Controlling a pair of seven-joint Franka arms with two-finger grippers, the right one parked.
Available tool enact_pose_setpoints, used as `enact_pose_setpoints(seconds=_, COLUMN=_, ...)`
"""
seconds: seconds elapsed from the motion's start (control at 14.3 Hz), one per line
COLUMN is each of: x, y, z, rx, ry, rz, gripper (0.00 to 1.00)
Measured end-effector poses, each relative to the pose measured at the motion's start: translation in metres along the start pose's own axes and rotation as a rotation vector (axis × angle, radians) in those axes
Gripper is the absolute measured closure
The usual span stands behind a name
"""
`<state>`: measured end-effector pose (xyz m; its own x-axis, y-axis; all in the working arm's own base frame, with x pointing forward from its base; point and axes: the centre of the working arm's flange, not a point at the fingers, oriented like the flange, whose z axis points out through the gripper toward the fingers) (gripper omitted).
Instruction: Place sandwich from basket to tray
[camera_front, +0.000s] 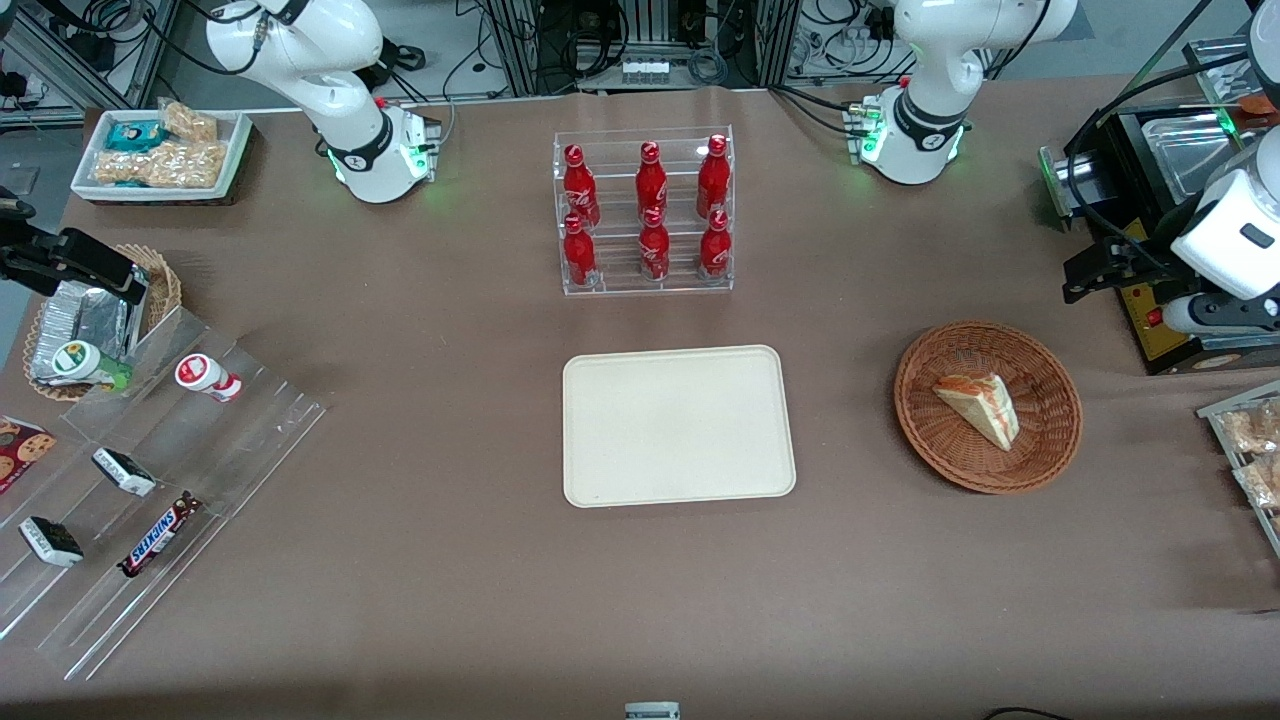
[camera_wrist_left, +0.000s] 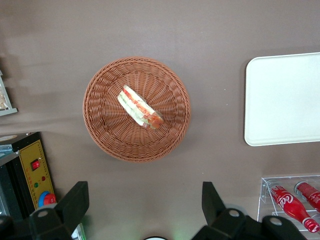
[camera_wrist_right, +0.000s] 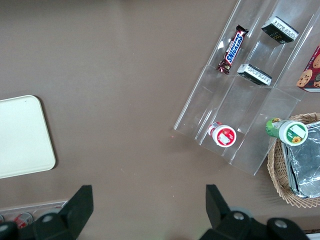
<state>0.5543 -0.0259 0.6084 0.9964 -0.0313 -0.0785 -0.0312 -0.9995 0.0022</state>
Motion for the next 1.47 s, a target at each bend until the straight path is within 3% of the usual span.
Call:
enact_pose_setpoints(seconds=0.21, x=0.002, y=-0.003, z=0.005, rx=0.001, ry=-0.013, rz=-0.008, gripper=0.0)
enact_pose_setpoints(seconds=0.28, x=0.005, y=-0.005, z=0.013, rx=0.005, ry=-0.03, rz=-0.012, gripper=0.0)
enact_pose_setpoints(seconds=0.49, x=0.021, y=-0.016, z=0.058, rx=0.065, ry=-0.1, rz=-0.022, gripper=0.0)
enact_pose_setpoints(seconds=0.63, x=0.034, y=-0.017, z=0.104, rx=0.07, ry=-0.116, rz=-0.025, gripper=0.0)
enact_pose_setpoints(seconds=0.98, x=0.036, y=-0.02, z=0.196, rx=0.069, ry=-0.084, rz=-0.106, gripper=0.0)
enact_pose_setpoints(seconds=1.19, x=0.028, y=-0.019, z=0.237, rx=0.069, ry=-0.055, rz=-0.224, gripper=0.0)
enact_pose_setpoints(seconds=1.47, x=0.017, y=-0.026, z=0.269, rx=0.061, ry=-0.048, rz=-0.407, gripper=0.0)
